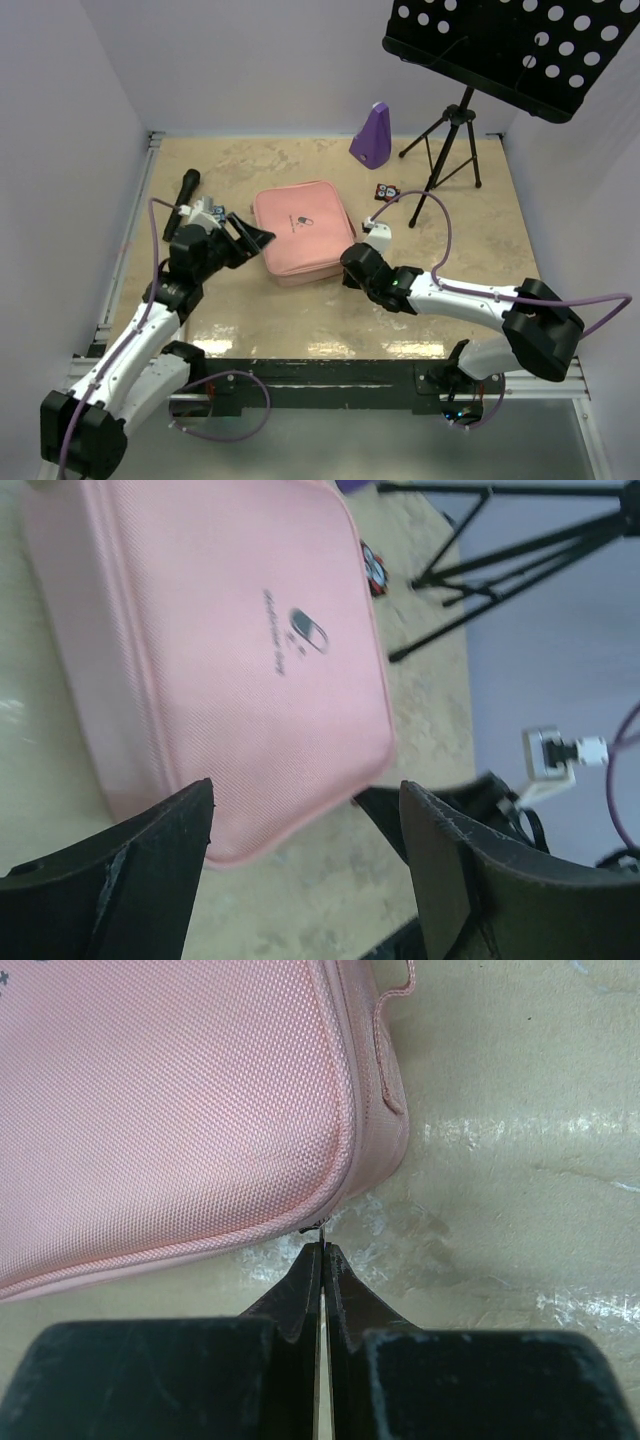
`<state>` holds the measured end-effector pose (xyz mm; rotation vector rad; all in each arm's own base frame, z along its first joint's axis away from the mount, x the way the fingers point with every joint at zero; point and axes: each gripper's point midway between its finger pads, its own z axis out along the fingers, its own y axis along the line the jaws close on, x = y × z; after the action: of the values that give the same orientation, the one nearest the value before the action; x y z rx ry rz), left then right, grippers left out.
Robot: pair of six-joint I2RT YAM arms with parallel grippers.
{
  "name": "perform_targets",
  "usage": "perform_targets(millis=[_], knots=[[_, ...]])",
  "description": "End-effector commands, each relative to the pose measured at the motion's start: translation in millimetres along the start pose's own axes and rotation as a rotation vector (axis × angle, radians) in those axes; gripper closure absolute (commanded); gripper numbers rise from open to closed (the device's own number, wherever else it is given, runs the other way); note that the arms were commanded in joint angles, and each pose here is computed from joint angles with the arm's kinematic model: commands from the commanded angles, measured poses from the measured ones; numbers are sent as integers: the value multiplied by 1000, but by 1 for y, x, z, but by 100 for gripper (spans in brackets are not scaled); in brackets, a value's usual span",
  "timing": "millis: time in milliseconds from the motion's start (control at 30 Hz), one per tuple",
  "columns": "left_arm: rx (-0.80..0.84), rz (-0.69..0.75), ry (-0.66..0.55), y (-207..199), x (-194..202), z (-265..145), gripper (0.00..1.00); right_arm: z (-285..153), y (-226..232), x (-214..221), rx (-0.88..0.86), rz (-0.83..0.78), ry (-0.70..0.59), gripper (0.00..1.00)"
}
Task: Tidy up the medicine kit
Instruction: Zip the medicine box at the center of the board.
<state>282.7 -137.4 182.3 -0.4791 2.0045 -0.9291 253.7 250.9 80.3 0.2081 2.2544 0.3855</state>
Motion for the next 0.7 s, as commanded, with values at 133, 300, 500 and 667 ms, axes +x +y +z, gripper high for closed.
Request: perform_targets(millis=[133, 300, 500, 667], knots=[[-80, -194, 44, -14, 67, 0, 21, 2, -29, 15, 98, -95, 38, 100], [-59, -207, 137, -26, 107, 5, 21, 2, -28, 14, 92, -97, 35, 100], [-27, -211, 216, -39, 141, 25, 20, 1, -27, 14, 79, -99, 37, 100], [-48, -234, 112, -37, 127, 39, 19, 0, -28, 16, 69, -108, 37, 100]])
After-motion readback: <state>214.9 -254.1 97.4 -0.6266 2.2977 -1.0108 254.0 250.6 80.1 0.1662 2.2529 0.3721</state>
